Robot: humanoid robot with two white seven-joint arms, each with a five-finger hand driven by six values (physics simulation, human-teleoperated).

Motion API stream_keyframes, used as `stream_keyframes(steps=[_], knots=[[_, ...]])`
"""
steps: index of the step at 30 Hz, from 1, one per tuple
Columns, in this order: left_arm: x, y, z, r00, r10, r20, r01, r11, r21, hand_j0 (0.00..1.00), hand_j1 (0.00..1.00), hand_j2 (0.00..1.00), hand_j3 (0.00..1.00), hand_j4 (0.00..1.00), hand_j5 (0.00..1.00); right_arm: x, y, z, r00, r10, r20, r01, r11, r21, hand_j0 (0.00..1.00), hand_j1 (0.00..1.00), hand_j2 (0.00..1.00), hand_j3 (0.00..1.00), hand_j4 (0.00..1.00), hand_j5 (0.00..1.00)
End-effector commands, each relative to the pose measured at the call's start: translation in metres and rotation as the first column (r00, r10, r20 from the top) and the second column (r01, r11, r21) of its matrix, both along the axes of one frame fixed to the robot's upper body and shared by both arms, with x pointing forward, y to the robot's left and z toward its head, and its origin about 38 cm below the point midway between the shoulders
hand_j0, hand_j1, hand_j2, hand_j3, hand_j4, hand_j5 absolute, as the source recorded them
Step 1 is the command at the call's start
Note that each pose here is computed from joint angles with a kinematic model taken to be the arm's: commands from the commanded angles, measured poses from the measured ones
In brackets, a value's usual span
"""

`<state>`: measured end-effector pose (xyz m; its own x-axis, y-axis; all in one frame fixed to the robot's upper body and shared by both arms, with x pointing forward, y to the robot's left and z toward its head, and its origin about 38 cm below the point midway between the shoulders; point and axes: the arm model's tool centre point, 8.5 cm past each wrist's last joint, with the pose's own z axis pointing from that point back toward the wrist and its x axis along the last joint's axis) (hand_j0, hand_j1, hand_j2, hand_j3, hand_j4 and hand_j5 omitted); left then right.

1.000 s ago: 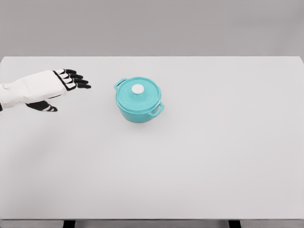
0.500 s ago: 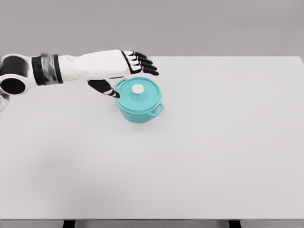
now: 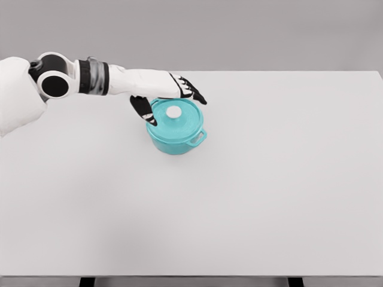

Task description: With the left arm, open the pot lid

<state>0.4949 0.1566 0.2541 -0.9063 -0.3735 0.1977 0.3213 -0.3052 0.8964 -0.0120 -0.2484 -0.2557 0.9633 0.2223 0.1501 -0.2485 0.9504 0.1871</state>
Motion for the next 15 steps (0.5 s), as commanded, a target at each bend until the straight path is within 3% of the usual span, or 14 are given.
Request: stream_keyframes(steps=[1,4,10,15], knots=[[0.002,-0.001,-0.003,1.0,0.009,-0.014,-0.009,1.0,-0.002,1.0,1.0,1.0,1.0,1.0,1.0,0.0,0.0,0.0,1.0,0.0,0.001,0.0,1.0,0.0,1.0,1.0,1.0,1.0,1.0,1.0],[0.006,0.002,-0.003,1.0,0.021,-0.008,-0.021,1.0,0.008,1.0,1.0,1.0,1.0,1.0,1.0,0.0,0.0,0.0,1.0,0.0,0.001,0.0,1.0,0.0,1.0,1.0,1.0,1.0,1.0,1.0],[0.028,0.007,-0.017,0.995,0.1,-0.012,-0.099,0.994,0.055,1.0,1.0,1.0,1.0,1.0,1.0,0.0,0.0,0.0,1.0,0.0,0.001,0.0,1.0,0.0,1.0,1.0,1.0,1.0,1.0,1.0],[0.028,0.0,-0.021,0.996,0.084,0.001,-0.084,0.993,0.079,1.0,1.0,1.0,1.0,1.0,1.0,0.0,0.0,0.0,1.0,0.0,-0.001,0.0,1.0,0.0,1.0,1.0,1.0,1.0,1.0,1.0]])
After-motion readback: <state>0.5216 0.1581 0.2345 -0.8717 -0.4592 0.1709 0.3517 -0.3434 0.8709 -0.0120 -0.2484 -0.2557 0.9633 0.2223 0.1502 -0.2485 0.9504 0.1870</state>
